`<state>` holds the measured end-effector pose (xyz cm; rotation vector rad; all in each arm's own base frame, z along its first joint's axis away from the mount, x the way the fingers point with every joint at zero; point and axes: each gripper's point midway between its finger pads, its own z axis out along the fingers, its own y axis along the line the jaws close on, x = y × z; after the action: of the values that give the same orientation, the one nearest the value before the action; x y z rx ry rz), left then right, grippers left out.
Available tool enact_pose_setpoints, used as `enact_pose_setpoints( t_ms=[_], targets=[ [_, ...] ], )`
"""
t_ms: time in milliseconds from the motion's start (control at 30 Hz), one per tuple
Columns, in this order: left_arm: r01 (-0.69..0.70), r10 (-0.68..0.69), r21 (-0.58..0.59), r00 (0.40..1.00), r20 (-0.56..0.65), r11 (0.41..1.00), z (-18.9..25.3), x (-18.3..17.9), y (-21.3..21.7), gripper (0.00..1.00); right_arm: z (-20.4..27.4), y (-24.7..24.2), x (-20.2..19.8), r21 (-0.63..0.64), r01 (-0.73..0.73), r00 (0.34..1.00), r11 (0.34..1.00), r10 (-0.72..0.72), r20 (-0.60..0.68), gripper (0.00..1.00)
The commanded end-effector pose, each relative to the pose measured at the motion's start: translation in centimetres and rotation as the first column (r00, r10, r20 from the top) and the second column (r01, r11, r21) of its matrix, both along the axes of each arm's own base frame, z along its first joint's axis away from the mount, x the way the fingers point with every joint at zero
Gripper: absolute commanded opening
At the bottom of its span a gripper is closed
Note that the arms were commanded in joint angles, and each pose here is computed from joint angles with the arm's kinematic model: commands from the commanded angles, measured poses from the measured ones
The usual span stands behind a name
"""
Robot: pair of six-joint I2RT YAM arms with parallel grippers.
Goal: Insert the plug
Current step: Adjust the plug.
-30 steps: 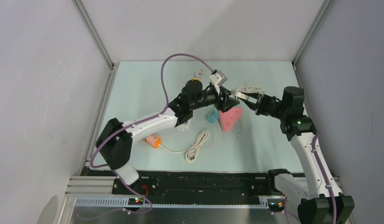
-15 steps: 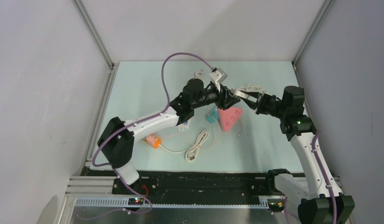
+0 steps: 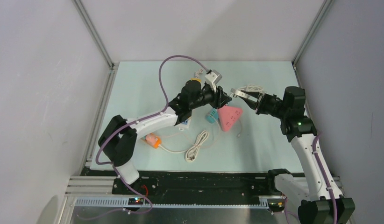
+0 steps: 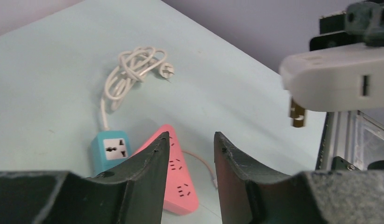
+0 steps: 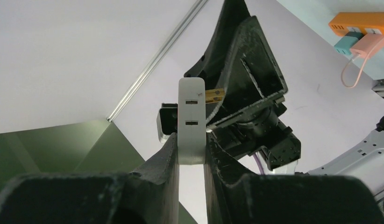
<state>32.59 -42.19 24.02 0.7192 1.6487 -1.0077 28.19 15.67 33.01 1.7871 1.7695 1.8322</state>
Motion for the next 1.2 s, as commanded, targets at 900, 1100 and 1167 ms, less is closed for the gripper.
enact_pose_setpoints(
  t_ms=[900, 1100, 1167],
  targets=[
    [0.394, -0.387, 0.000, 0.904, 0.179, 0.919, 3.2, -5.9, 0.0, 0.67, -4.6, 0.6, -1.4, 0.043, -0.007, 0.989, 0.999, 0.014, -0.149, 0.00],
    [0.336, -0.335, 0.024, 0.923, 0.191, 0.941, 2.3, -4.5, -1.2, 0.68, -4.0, 1.2, -1.9, 0.055, -0.036, 0.988, 0.998, 0.044, -0.151, 0.00],
    [0.311, -0.310, 0.031, 0.929, 0.203, 0.950, 2.2, -3.9, -1.3, 0.65, -4.0, 1.3, -2.1, 0.056, -0.044, 0.987, 0.997, 0.052, -0.154, 0.00]
  ],
)
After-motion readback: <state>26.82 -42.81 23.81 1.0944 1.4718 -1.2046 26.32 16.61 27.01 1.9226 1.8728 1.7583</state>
